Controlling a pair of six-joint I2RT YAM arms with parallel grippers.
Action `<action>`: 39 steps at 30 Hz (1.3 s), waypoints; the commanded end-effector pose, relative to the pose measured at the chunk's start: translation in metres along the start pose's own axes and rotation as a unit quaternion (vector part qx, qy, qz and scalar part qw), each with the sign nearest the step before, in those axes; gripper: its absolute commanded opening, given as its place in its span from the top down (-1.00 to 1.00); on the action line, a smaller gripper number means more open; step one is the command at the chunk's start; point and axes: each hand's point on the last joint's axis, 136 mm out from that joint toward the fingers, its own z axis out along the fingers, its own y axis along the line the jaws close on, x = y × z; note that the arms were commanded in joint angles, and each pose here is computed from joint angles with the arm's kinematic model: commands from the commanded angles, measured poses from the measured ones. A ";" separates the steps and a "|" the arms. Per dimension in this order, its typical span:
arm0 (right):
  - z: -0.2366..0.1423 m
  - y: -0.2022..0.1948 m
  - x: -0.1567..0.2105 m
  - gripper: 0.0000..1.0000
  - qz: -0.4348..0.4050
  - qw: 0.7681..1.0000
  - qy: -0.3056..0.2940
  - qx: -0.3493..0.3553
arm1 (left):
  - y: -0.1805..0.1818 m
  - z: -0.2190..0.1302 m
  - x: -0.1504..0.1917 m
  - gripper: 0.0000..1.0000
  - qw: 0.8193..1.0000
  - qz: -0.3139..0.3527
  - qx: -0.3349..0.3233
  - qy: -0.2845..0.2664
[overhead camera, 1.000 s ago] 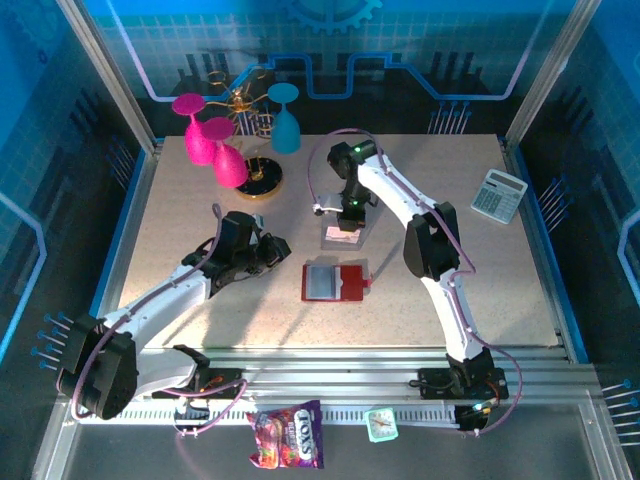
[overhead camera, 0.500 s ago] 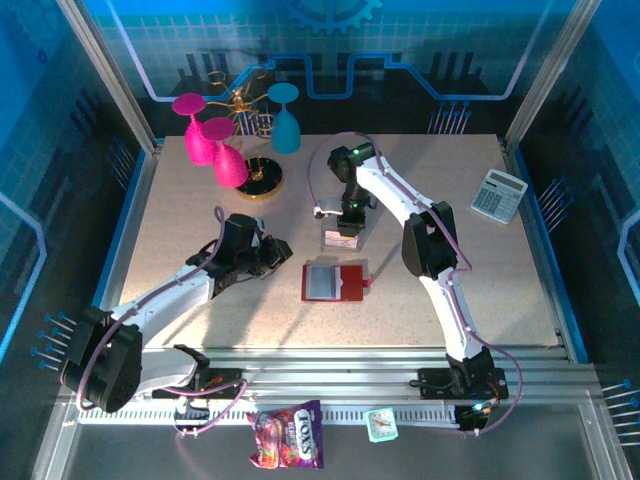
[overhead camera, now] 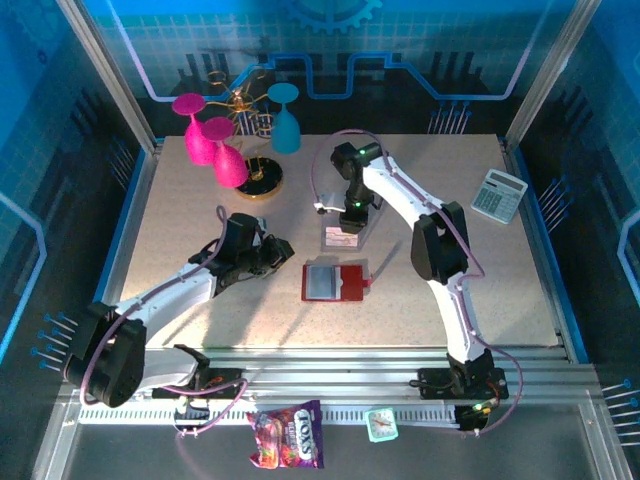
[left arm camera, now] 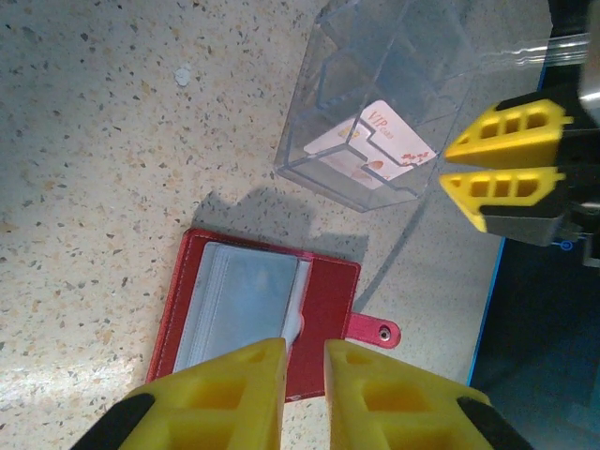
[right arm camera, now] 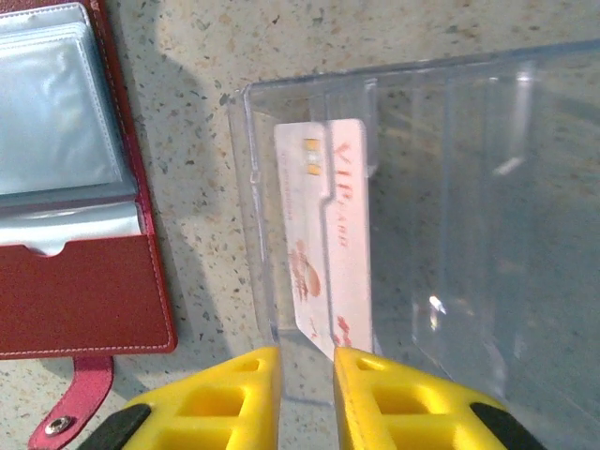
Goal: Take the credit cards out of the card holder
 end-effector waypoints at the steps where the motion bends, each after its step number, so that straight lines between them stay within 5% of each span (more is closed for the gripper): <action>1: -0.021 -0.014 -0.002 0.52 0.013 0.998 -0.018 0.061 | 0.001 0.002 0.000 0.62 1.000 -0.006 0.004 0.006; 8: -0.020 -0.014 -0.002 0.50 0.027 0.995 -0.023 0.089 | 0.001 0.005 0.001 0.61 1.000 -0.006 0.006 0.010; 17: -0.037 0.008 -0.027 0.49 0.128 0.982 -0.107 0.093 | 0.006 0.014 0.004 0.62 1.000 0.002 -0.007 0.030; 23: -0.050 0.032 -0.047 0.54 0.251 0.945 -0.198 0.073 | 0.012 0.029 0.010 0.62 0.998 -0.008 -0.009 0.058; 28: -0.048 0.045 -0.046 0.65 0.378 0.892 -0.244 0.042 | 0.013 0.039 0.012 0.62 0.997 -0.010 -0.007 0.075; 33: -0.036 0.057 -0.044 0.77 0.468 0.849 -0.244 -0.001 | 0.015 0.049 0.015 0.62 0.996 -0.009 -0.007 0.090; 39: -0.014 0.085 -0.050 0.71 0.495 0.844 -0.201 -0.048 | 0.024 0.055 0.023 0.65 0.995 -0.012 -0.011 0.100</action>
